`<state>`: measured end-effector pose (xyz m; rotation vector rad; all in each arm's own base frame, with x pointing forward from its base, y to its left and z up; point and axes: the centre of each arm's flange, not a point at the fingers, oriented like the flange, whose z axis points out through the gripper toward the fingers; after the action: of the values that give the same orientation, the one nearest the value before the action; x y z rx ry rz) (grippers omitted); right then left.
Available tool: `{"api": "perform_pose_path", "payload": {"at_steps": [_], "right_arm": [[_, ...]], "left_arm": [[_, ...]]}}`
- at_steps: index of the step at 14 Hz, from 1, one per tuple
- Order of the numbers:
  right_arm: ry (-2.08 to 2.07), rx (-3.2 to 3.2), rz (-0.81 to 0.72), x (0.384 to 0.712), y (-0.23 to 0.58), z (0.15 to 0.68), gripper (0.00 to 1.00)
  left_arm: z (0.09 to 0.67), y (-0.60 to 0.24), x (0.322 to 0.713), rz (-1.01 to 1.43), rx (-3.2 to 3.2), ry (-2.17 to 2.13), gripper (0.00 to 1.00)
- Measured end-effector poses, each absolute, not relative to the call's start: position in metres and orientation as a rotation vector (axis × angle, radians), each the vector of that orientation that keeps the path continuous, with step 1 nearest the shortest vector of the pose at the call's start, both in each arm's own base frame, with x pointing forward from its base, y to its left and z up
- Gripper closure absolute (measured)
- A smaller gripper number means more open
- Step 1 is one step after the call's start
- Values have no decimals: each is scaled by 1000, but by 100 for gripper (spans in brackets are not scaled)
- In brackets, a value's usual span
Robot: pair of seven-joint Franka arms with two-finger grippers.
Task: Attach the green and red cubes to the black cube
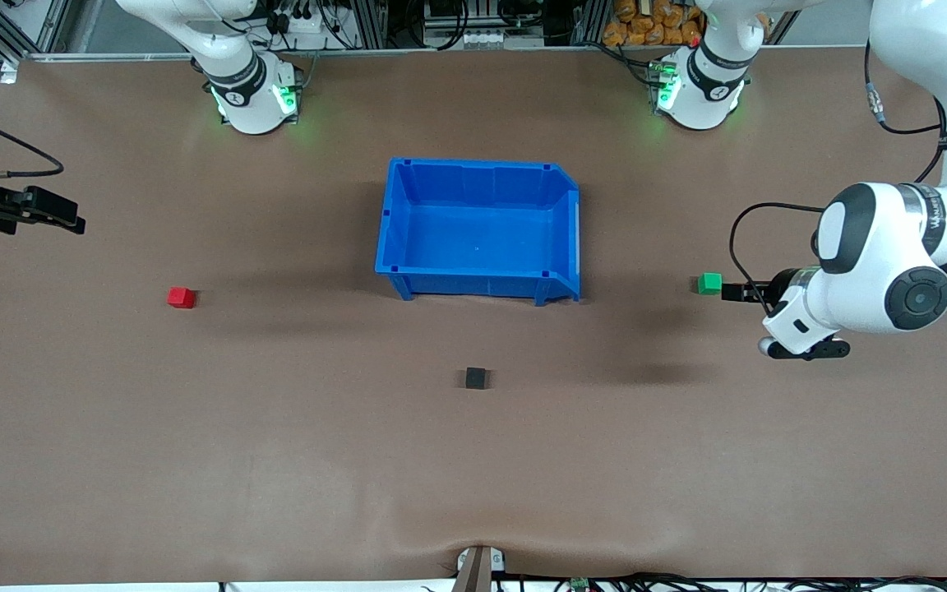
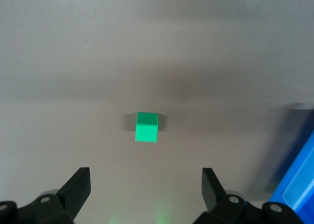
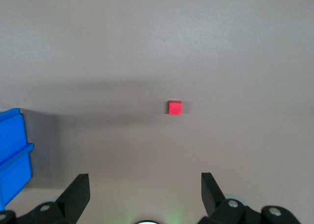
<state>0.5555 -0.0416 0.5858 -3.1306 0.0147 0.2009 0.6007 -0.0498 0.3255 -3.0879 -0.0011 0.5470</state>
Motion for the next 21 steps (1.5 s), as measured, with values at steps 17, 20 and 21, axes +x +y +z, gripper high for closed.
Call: {"api": "perform_pose_path", "payload": {"at_steps": [17,20,21], "right_arm": [[20,-3134,188,574,-45,558,0],[38,-3133,188,577,-52,549,0],[40,-3133,190,579,-52,545,0]], "left_arm": [[229,-58,551,435,-3082,88,0],[221,-57,548,456,-3080,88,0],[218,-57,547,466,-3079,88,0]]}}
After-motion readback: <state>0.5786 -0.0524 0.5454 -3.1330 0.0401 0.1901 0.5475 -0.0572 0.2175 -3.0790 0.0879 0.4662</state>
